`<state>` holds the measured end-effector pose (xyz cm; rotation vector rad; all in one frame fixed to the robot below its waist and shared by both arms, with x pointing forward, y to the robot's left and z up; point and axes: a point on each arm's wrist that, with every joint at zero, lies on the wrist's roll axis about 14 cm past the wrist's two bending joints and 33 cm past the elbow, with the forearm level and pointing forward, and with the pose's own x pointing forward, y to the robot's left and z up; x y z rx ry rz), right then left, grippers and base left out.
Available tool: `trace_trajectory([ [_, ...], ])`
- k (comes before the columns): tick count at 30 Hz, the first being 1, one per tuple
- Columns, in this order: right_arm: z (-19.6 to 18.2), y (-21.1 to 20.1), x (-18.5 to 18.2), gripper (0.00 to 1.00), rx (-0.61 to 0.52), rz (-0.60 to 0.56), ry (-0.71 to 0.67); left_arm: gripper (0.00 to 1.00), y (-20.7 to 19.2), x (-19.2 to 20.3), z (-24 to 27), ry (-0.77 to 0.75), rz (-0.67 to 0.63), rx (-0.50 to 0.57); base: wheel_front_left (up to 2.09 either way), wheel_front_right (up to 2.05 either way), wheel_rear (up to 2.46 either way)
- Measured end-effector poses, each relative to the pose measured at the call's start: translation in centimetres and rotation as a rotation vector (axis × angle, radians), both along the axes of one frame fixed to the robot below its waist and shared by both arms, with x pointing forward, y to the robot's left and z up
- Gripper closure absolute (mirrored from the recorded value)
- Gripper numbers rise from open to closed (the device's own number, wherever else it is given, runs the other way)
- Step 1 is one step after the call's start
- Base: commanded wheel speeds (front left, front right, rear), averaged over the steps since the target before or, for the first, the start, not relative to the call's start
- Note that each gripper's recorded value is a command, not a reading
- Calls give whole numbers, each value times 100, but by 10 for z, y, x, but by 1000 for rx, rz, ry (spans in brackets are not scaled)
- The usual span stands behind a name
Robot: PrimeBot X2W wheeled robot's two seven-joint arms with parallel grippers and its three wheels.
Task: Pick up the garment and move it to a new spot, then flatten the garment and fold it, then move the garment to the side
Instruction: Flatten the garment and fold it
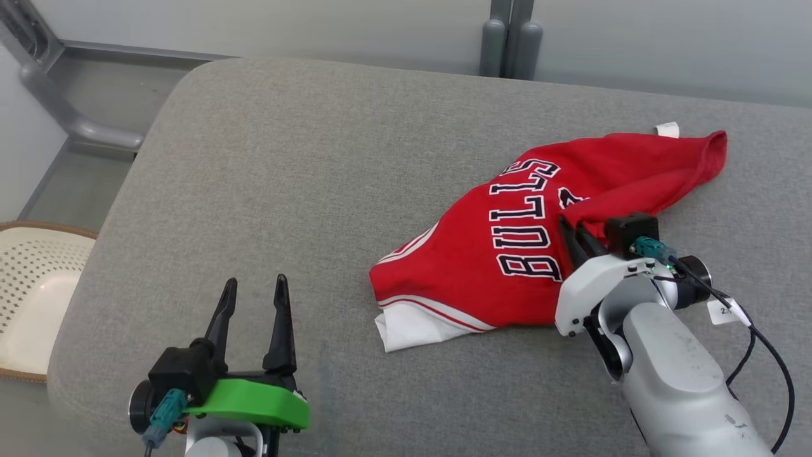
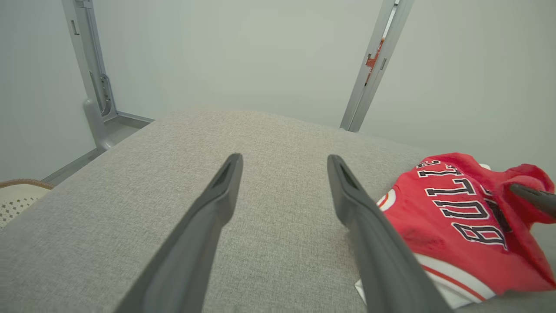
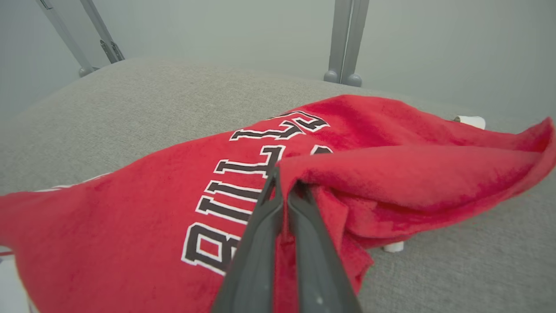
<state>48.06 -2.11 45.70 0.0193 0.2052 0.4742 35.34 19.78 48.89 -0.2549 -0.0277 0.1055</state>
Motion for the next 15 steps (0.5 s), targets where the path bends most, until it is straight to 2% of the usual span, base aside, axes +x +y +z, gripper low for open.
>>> trace_trajectory([
  [1,-2,5,1,100,0,13,4,0,2,-1,-1,3,6,0,0,0,0],
  [2,-3,13,2,68,-4,34,8,0,5,-3,-1,5,16,2,0,0,0],
  [3,-5,21,2,30,-10,57,12,0,7,-4,-2,8,25,4,0,0,0],
  [4,-6,28,2,0,-6,78,13,0,10,-5,-2,11,34,5,0,0,0],
  [9,-7,55,-9,0,49,148,28,0,17,-9,-3,16,57,7,0,0,0],
  [15,10,55,-15,0,112,147,-16,0,10,-7,-3,11,36,5,0,0,0],
])
